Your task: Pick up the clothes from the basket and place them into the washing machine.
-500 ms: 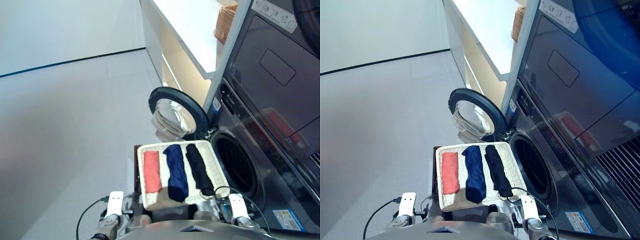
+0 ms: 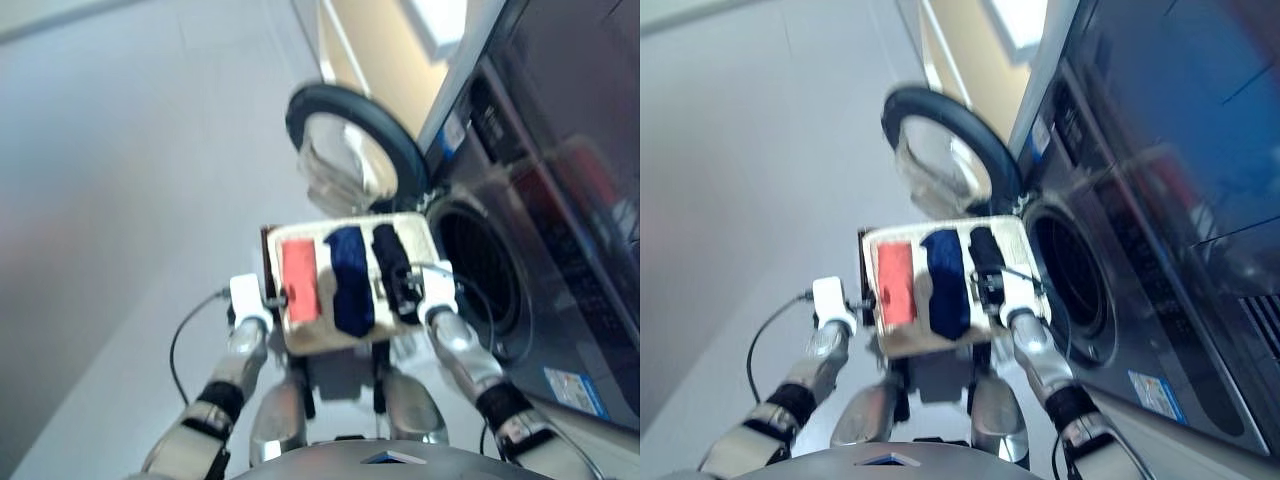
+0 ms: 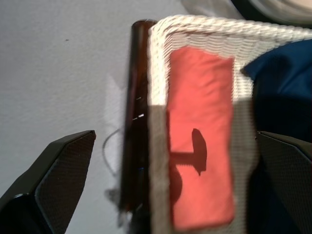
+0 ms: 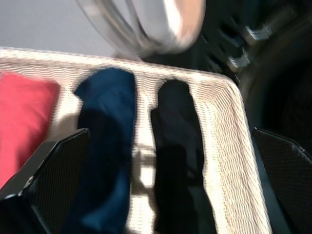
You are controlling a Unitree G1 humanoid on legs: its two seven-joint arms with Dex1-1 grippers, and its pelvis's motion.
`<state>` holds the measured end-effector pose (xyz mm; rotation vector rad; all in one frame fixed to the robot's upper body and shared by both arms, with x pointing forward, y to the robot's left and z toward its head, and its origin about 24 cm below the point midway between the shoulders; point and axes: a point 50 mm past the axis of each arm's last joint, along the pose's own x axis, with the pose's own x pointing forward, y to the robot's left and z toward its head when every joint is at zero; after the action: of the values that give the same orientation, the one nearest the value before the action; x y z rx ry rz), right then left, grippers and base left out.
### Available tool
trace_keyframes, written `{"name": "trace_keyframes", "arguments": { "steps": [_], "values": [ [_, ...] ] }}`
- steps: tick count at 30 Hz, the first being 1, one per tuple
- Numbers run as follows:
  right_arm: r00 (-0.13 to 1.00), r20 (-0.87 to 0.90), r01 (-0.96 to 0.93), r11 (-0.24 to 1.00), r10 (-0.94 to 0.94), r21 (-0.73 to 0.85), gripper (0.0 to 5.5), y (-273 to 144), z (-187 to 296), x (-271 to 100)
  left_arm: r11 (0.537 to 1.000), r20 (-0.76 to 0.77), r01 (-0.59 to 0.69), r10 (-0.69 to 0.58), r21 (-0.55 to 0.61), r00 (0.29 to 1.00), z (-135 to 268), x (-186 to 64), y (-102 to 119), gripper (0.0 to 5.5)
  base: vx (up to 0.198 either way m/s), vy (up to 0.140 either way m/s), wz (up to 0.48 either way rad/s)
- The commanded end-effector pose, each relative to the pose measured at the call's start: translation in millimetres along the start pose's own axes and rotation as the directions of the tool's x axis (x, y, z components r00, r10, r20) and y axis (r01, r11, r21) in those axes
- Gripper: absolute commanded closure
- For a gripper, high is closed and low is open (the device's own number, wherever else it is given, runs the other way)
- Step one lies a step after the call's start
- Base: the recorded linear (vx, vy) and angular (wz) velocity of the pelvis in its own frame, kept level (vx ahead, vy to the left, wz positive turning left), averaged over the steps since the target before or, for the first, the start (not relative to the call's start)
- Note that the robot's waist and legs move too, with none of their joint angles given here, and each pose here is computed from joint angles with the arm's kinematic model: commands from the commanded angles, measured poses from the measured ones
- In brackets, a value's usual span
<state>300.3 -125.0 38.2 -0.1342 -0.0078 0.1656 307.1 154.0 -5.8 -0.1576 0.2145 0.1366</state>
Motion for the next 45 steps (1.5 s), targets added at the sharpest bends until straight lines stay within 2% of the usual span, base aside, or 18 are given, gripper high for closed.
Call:
{"name": "trace_keyframes", "arguments": {
  "steps": [1, 2, 6, 8, 15, 21, 27, 33, 41, 45],
  "values": [
    [0.947, 0.318, -0.046, 0.999, 0.043, 0.003, 0.00, 18.1, 66.5, 6.0, 1.000, 0.184, -0.011, 0.011, -0.002, 0.983, 40.9, 9.1, -11.0, 0.00, -0.112, -0.019, -0.017],
    [0.912, 0.405, -0.064, 0.998, 0.068, -0.023, 0.00, 25.7, 87.1, 5.5, 1.000, 0.245, -0.013, 0.007, 0.022, 0.969, 57.3, 12.1, -16.2, 0.00, -0.117, -0.019, 0.000],
    [0.854, 0.509, -0.094, 0.994, 0.106, -0.049, 0.00, 39.3, 113.9, 3.4, 0.999, 0.320, -0.028, 0.016, 0.034, 0.947, 79.3, 15.3, -25.9, 0.00, -0.085, -0.016, 0.101],
    [0.800, 0.584, -0.115, 0.990, 0.139, -0.079, 0.00, 50.9, 135.5, 2.8, 0.994, 0.389, -0.053, 0.014, 0.091, 0.921, 100.0, 19.1, -31.4, 0.00, -0.090, -0.028, 0.122],
    [0.659, 0.728, -0.176, 0.980, 0.190, -0.096, 0.00, 76.4, 182.7, -3.5, 0.995, 0.500, -0.071, 0.024, 0.076, 0.866, 140.6, 23.5, -42.3, 0.00, -0.049, -0.009, 0.049],
    [0.609, 0.766, -0.193, 0.975, 0.207, -0.111, 0.00, 87.5, 198.6, -4.9, 0.995, 0.527, -0.092, 0.063, 0.029, 0.847, 161.1, 28.2, -41.5, 0.00, 0.000, 0.000, 0.000],
    [0.596, 0.770, -0.209, 0.970, 0.228, -0.125, 0.00, 91.2, 201.6, -4.6, 0.995, 0.554, -0.092, 0.060, 0.030, 0.830, 177.7, 30.6, -39.6, 0.00, 0.000, 0.000, 0.000],
    [0.584, 0.772, -0.216, 0.964, 0.252, -0.152, 0.00, 89.9, 201.9, -6.5, 0.997, 0.635, -0.052, 0.002, 0.060, 0.773, 188.0, 15.8, -46.8, 0.00, 0.000, 0.000, 0.000],
    [0.556, 0.786, -0.223, 0.959, 0.272, -0.175, 0.00, 92.5, 209.7, -7.9, 0.999, 0.606, -0.049, 0.031, 0.013, 0.795, 186.0, 18.9, -53.3, 0.00, 0.000, 0.000, 0.000],
    [0.547, 0.791, -0.238, 0.957, 0.274, -0.167, 0.00, 93.4, 211.6, -10.4, 0.997, 0.559, -0.070, 0.077, -0.033, 0.826, 187.0, 28.9, -45.2, 0.00, 0.000, 0.000, 0.000]
  ]
}}
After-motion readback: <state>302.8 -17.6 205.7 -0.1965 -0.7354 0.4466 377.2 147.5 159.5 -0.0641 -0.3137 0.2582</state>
